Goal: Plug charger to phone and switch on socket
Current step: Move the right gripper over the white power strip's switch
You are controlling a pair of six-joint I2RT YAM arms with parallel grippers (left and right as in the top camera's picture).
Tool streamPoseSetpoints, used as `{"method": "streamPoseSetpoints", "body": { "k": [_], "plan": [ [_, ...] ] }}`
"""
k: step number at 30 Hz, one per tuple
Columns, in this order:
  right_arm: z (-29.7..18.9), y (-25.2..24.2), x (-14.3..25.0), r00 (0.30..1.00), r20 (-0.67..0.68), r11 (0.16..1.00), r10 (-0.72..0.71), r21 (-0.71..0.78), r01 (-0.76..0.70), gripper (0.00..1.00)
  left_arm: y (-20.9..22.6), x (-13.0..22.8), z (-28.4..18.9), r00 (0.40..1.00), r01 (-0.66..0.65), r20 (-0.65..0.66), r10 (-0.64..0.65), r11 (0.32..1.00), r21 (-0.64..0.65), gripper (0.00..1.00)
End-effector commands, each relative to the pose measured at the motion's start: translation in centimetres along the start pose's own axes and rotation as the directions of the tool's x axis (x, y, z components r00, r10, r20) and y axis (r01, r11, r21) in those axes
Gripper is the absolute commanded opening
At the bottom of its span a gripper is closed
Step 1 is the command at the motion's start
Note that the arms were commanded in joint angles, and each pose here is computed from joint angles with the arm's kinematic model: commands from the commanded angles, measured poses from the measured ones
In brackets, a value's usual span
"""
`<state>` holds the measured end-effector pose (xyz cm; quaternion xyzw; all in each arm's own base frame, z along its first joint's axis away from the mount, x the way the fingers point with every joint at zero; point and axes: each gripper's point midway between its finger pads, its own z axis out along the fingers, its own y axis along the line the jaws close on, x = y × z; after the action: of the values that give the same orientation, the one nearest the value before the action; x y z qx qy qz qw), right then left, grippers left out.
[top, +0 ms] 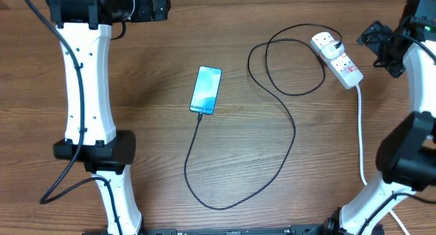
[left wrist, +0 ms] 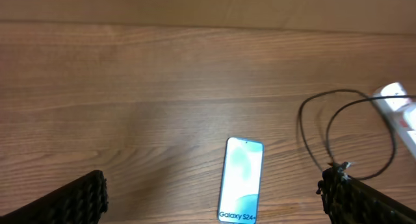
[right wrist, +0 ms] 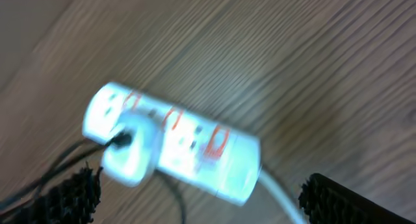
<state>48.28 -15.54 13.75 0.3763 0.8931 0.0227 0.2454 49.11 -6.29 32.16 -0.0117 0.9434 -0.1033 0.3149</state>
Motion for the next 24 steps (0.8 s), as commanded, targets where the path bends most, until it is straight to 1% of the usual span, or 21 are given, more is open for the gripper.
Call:
{"method": "streamPoseSetpoints", "body": {
  "k": [1, 7, 12, 15, 19, 24],
  "plan": [
    [2.3, -1.2, -1.6, 0.998, 0.070, 0.996, 0.000, 0.091, -0.007, 1.00, 0.4, 0.6, 1.7, 0.999, 0.009, -0.038, -0.010, 1.000, -0.027, 1.00],
    [6.7, -1.7, -0.8, 0.999, 0.042, 0.994, -0.005, 0.111, 0.000, 1.00, 0.4, 0.6, 1.7, 0.999, 0.009, -0.038, -0.010, 1.000, -0.027, 1.00],
    [9.6, -2.3, 0.8, 1.000, -0.010, 0.992, -0.005, 0.126, 0.006, 1.00, 0.4, 0.6, 1.7, 0.999, 0.009, -0.038, -0.010, 1.000, -0.027, 1.00],
    [11.3, -2.0, 2.0, 0.997, -0.059, 0.994, -0.042, 0.102, 0.048, 1.00, 0.4, 0.6, 1.7, 0.999, 0.009, -0.038, -0.010, 1.000, -0.027, 1.00],
    [11.6, -1.8, 2.5, 0.997, -0.069, 0.994, -0.035, 0.097, 0.042, 1.00, 0.4, 0.6, 1.7, 0.999, 0.009, -0.038, -0.010, 1.000, -0.027, 1.00],
    [11.7, -0.6, 2.7, 0.996, -0.081, 0.998, -0.036, 0.040, 0.039, 1.00, 0.4, 0.6, 1.7, 0.999, 0.009, -0.038, -0.010, 1.000, -0.027, 1.00]
  ]
}}
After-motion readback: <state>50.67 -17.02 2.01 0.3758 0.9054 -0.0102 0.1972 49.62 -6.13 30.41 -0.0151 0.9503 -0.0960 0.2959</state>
